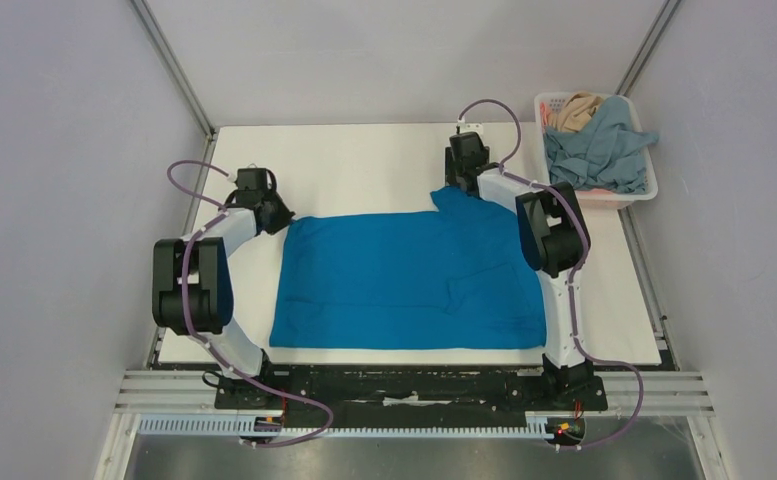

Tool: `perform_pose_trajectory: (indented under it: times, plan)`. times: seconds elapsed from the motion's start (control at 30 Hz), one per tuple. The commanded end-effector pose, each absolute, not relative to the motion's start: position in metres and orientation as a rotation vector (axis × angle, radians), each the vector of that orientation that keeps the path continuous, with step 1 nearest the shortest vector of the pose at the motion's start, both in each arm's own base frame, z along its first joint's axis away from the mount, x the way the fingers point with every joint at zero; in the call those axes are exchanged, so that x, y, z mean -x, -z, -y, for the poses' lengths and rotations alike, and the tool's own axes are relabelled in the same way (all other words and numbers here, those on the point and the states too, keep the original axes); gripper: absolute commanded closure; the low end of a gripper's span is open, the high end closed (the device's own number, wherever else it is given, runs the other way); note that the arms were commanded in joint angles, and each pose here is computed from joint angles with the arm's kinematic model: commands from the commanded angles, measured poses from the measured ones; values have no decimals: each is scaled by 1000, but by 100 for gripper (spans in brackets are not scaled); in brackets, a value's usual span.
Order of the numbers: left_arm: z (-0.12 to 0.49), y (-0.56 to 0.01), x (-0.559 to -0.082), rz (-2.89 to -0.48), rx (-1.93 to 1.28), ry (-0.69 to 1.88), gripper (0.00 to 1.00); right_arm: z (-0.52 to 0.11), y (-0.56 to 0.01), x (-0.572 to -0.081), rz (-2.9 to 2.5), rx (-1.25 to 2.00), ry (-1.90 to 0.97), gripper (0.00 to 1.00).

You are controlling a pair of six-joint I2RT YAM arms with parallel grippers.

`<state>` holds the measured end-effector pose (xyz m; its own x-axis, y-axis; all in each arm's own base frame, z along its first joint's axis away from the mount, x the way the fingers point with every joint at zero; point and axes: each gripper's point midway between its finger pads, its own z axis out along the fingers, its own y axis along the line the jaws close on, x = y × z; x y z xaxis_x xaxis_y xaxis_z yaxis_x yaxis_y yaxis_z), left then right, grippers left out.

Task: Fold and stack the t-shirts
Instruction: Grab the side of the flattened tshirt furthest away from the robot with both arms, then fold the other side of the tshirt into a rectangle

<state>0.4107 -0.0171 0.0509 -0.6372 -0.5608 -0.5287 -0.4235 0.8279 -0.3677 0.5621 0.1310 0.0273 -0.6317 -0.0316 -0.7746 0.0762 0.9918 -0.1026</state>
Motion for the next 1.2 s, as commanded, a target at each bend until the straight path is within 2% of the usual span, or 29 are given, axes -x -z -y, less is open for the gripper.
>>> perform_pose_trajectory:
  times: [0.0, 0.1, 0.23, 0.3, 0.43, 0.63, 0.87, 1.17]
  plan:
    - [16, -72, -420, -2272, 716, 301, 98, -122, -28, -548, -2269, -53, 163, 43]
    - [16, -74, -419, -2266, 713, 302, 98, -116, -28, -541, -2274, -99, 166, 57]
    - [17, -77, -418, -2261, 701, 308, 98, -119, -31, -533, -2261, -145, 112, 64]
    - [18, -78, -418, -2260, 694, 316, 98, -120, -36, -531, -2239, -155, 87, 71]
    - [21, -80, -418, -2255, 677, 337, 98, -123, -49, -538, -2170, -152, 46, 100]
    - [31, -88, -418, -2246, 633, 403, 98, -129, -88, -533, -2077, -101, -22, 100]
    - [26, -97, -409, -2215, 628, 371, 98, -127, -116, -495, -2045, -91, -103, 100]
    - [34, -109, -392, -2190, 591, 429, 98, -125, -123, -439, -2051, -122, -205, 100]
